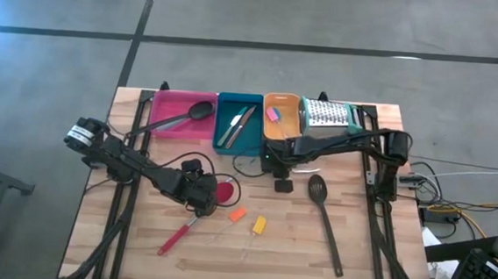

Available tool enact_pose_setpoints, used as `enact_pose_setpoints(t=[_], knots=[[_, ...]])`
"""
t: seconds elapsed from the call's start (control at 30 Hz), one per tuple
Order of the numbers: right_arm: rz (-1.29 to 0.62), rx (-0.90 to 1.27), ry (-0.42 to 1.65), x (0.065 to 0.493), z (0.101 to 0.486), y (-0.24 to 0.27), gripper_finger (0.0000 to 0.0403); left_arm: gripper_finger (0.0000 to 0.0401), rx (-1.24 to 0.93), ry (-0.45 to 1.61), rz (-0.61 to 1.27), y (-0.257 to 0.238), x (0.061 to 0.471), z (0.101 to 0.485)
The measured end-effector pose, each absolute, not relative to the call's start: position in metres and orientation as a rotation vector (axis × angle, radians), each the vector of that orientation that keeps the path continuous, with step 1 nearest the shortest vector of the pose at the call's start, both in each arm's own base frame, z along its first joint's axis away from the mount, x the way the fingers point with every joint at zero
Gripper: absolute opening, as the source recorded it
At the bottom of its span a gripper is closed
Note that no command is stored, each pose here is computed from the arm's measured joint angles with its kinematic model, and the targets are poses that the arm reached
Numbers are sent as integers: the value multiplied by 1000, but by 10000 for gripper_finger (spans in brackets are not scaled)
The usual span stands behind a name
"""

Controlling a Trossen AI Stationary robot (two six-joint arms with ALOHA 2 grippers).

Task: Pick & Place Kitchen Items
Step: Put the yellow knife into the blue bin

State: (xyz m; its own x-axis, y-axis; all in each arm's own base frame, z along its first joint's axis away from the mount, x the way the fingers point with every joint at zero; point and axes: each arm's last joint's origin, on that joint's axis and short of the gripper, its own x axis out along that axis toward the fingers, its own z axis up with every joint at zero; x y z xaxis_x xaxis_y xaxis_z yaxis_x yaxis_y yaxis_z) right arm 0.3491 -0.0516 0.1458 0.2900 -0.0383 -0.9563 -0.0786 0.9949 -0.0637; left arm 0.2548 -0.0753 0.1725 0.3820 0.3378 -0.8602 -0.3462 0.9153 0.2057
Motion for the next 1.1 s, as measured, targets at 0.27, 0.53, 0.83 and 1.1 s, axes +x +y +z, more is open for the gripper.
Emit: enact_pose_setpoints(t=[0.27, 0.53, 0.83, 1.1], knots=[[-99, -252, 1192, 342, 182, -40, 56, 238, -15, 1084, 433, -76, 256, 173], [-30, -312, 1085, 337, 210, 0, 56, 238, 5, 1048, 394, -78, 263, 180], [-41, -358, 1026, 331, 223, 34, 56, 238, 70, 944, 296, -86, 284, 214], [-69, -406, 1001, 329, 225, 52, 56, 238, 166, 761, 301, -89, 299, 228]])
